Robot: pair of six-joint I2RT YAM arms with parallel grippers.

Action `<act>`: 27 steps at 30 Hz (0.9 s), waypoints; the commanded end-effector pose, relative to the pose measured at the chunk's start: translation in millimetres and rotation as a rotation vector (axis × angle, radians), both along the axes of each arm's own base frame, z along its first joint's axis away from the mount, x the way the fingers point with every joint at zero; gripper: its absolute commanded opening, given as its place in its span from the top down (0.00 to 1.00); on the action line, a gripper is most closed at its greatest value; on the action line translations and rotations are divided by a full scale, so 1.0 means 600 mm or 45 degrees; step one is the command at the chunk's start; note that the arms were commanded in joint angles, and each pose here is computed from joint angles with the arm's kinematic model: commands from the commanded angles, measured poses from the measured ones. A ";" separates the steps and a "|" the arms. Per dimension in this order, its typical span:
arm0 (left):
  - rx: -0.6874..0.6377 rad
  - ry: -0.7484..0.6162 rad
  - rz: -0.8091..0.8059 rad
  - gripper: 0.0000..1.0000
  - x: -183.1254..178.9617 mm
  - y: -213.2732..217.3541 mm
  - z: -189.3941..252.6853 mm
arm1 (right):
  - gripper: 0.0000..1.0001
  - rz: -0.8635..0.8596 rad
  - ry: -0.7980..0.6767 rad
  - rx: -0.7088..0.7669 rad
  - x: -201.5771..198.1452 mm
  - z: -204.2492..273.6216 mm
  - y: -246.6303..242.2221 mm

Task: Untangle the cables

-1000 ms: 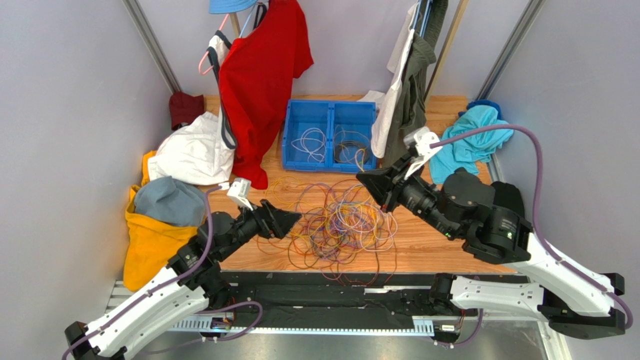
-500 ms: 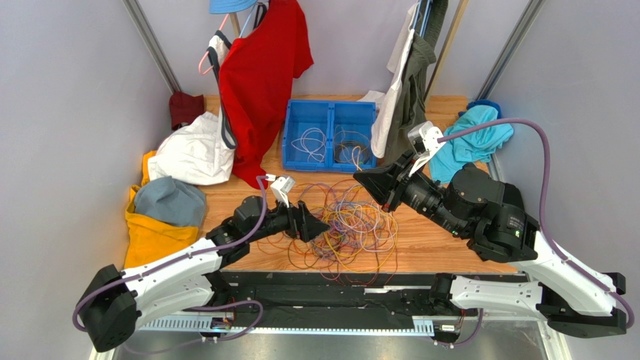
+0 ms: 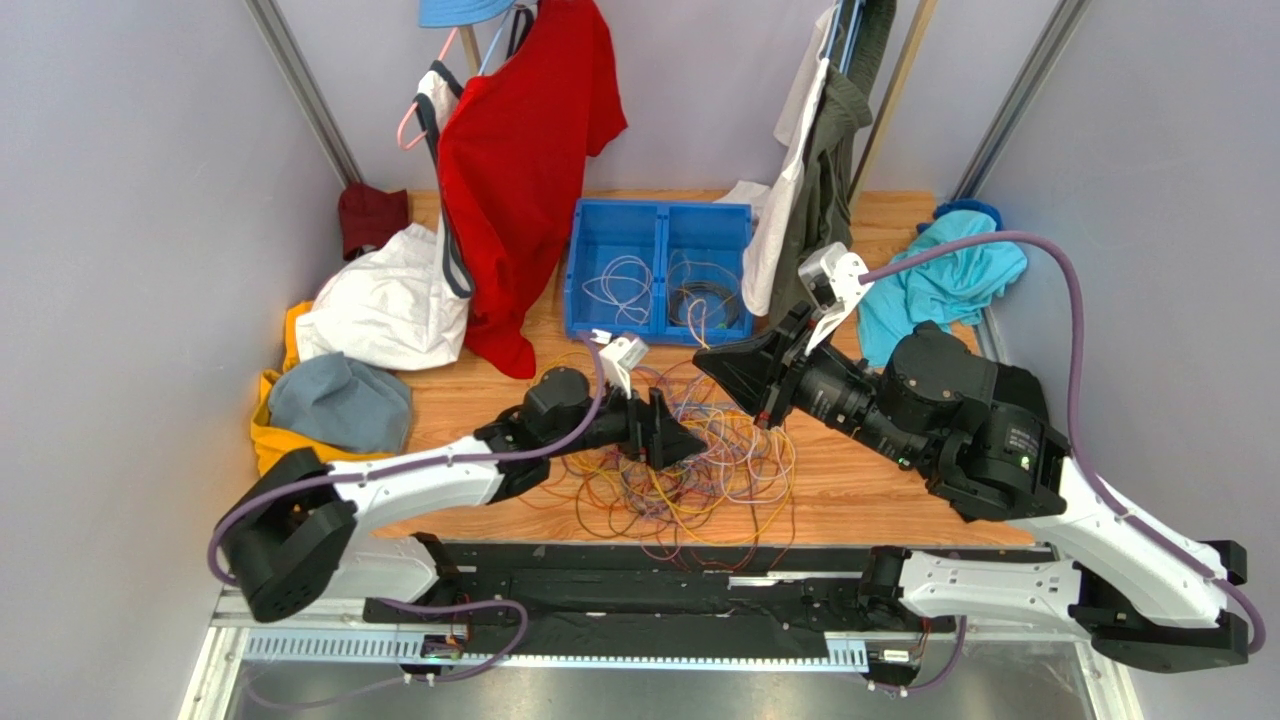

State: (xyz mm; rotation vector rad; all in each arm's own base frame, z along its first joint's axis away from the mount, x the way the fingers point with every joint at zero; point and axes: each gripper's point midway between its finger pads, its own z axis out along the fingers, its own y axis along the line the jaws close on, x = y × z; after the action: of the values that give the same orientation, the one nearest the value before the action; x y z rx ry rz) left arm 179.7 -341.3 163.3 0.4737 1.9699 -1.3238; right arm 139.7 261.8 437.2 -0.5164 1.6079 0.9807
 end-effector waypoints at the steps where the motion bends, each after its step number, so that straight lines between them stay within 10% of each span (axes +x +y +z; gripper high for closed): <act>1: -0.105 -0.111 -0.056 0.06 0.021 -0.048 0.057 | 1.00 0.037 -0.012 0.067 -0.012 0.032 -0.001; 7: -0.049 -0.138 0.012 0.29 0.050 -0.055 0.052 | 1.00 0.023 -0.013 0.064 -0.013 0.026 -0.013; 14: 0.113 -0.235 0.141 1.00 0.072 -0.013 0.107 | 1.00 -0.061 -0.018 0.056 -0.006 0.007 -0.045; 20: 0.137 -0.340 0.259 1.00 0.064 0.054 0.221 | 1.00 -0.201 -0.012 0.012 0.015 -0.041 -0.077; 27: 0.075 -0.379 0.263 1.00 0.049 0.082 0.363 | 0.58 -0.245 0.039 -0.111 0.036 -0.117 -0.052</act>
State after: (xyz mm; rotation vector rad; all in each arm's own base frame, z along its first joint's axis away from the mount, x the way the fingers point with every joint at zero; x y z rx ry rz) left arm 214.1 -302.1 356.7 0.4245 1.7363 -1.0394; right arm 150.1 221.5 385.9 -0.4046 1.6624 0.8445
